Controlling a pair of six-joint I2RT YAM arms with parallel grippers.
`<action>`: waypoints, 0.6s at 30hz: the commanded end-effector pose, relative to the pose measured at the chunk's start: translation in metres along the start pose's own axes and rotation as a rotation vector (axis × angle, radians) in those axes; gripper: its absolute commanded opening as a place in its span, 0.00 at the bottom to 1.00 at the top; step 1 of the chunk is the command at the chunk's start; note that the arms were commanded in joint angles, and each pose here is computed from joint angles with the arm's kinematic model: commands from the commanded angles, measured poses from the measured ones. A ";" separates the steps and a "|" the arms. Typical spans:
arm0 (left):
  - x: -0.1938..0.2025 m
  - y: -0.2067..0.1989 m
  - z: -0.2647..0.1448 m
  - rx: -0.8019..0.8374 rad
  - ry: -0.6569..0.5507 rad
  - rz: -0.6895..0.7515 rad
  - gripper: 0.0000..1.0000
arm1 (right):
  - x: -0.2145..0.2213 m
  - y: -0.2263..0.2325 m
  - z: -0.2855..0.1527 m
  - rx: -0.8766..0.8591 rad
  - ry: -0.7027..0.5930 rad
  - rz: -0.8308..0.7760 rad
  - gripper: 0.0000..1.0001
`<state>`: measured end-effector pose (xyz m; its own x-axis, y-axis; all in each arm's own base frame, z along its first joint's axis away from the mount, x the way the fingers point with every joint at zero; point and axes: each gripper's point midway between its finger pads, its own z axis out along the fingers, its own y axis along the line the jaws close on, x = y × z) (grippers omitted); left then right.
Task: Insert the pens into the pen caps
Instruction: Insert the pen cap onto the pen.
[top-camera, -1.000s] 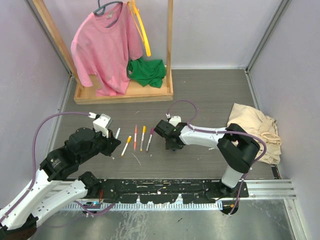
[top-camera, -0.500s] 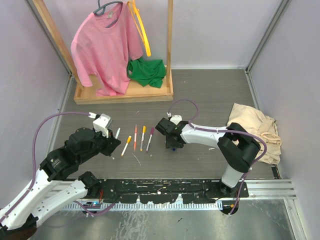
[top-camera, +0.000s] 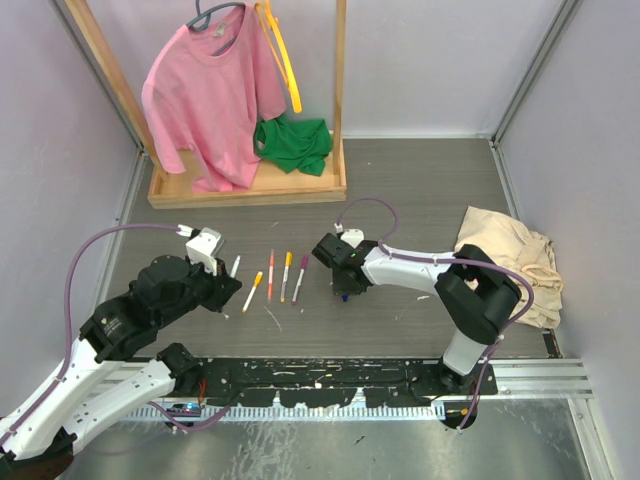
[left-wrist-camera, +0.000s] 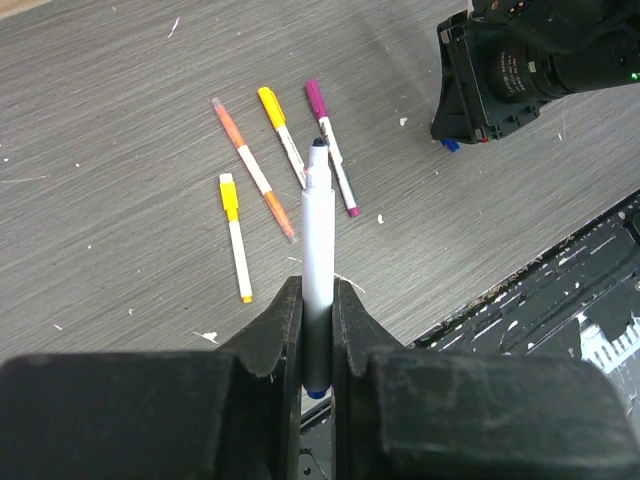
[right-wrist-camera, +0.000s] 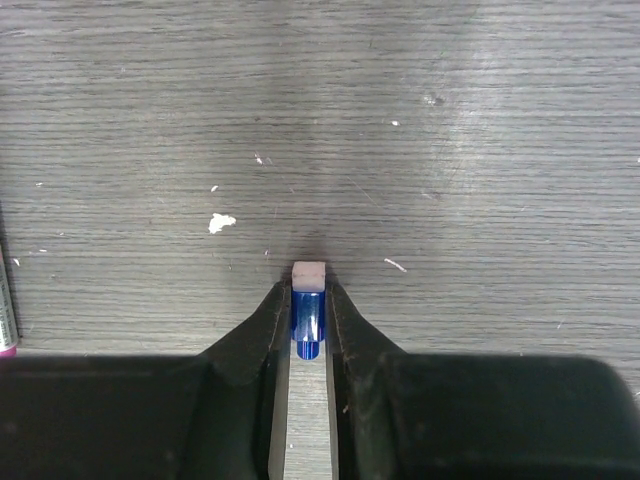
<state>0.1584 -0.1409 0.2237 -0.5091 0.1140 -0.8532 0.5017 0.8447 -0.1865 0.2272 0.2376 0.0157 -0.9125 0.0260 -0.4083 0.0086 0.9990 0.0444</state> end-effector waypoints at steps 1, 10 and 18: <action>-0.013 -0.001 -0.002 0.000 -0.050 -0.004 0.00 | -0.010 -0.006 -0.009 0.005 -0.041 -0.006 0.00; -0.016 -0.018 0.013 0.066 -0.038 -0.076 0.00 | -0.058 0.006 -0.062 -0.158 -0.272 -0.028 0.00; -0.025 -0.043 0.038 0.177 -0.056 -0.146 0.00 | -0.098 0.019 -0.121 -0.371 -0.526 0.031 0.00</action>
<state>0.1658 -0.1739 0.2100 -0.5869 0.0549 -0.8078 0.4977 0.8114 -0.3065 0.2514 0.2411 0.1219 -0.7243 0.0900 -0.6836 -0.1188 0.9603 0.2523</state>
